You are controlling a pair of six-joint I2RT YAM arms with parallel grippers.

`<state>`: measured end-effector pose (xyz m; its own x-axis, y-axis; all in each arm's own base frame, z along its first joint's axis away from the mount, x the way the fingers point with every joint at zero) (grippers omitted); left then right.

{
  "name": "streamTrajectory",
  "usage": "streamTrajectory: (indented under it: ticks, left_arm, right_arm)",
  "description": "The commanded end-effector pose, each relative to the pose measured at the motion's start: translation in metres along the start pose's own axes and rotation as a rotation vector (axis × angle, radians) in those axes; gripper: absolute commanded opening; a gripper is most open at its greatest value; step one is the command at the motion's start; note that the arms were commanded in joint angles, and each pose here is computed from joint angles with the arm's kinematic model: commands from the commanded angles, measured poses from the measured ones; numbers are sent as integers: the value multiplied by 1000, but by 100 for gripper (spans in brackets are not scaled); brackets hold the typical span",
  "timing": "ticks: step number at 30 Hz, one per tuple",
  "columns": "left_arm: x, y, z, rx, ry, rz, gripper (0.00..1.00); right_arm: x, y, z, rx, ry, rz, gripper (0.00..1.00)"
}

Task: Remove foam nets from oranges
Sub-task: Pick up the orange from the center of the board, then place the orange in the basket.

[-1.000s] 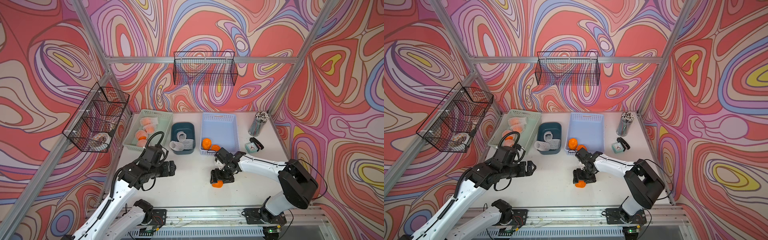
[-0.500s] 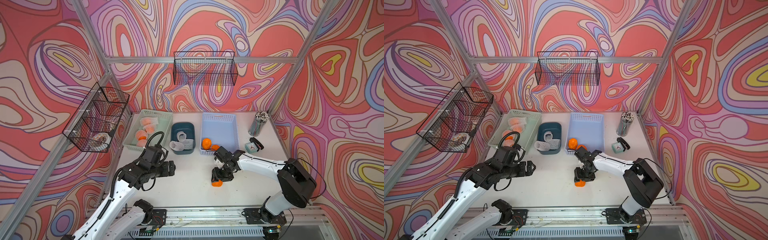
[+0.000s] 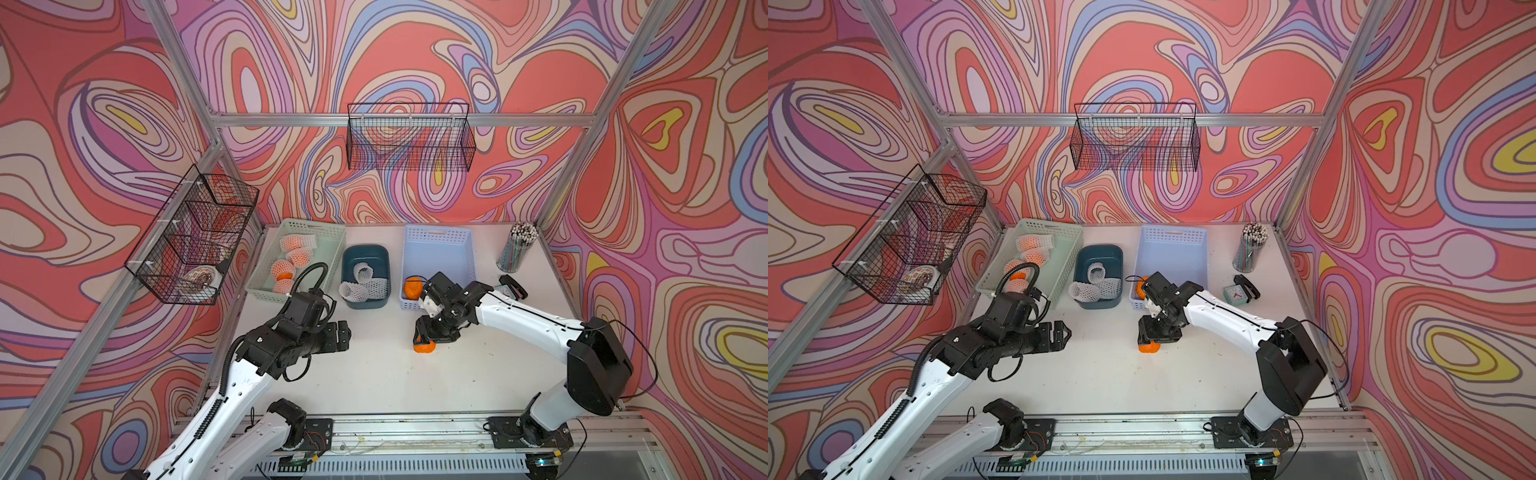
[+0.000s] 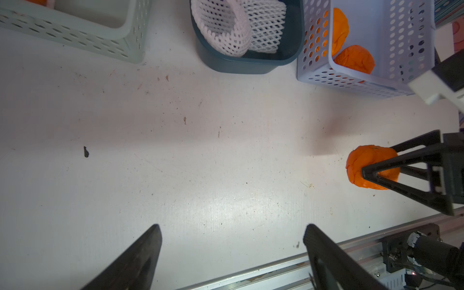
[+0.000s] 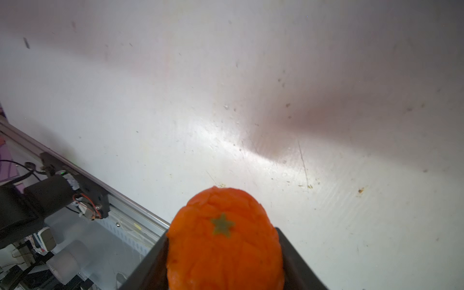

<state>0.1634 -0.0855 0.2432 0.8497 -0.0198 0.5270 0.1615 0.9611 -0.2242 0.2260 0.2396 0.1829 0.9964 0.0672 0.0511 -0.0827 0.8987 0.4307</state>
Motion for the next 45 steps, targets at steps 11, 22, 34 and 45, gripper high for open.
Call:
streamTrajectory:
  ticks: [11,22,34,45]
  left_arm:
    - [20,3,35,67,-129,-31,93]
    - [14,12,55,112,-186,-10,97]
    - [18,19,83,171,-271,-24,100]
    - [18,20,95,174,-295,-29,100]
  right_arm:
    - [58,47,56,84,-125,90,53]
    - [114,31,84,101,-193,54,52]
    - [158,-20,98,73,-253,-49,51]
    - [189,-56,72,-43,-216,-103,51]
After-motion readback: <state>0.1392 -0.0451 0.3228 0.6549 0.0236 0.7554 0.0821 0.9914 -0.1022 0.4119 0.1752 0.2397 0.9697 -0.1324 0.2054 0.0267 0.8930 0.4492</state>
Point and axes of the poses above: each gripper's point midway between its finger pads, its own z axis back along the fingers, its own y axis along the line the jaws close on, x = y × z, the point moved 7 cm from there along z, back along the fingers, and after that the axes turned 10 degrees about -z, right-handed, at the moved point
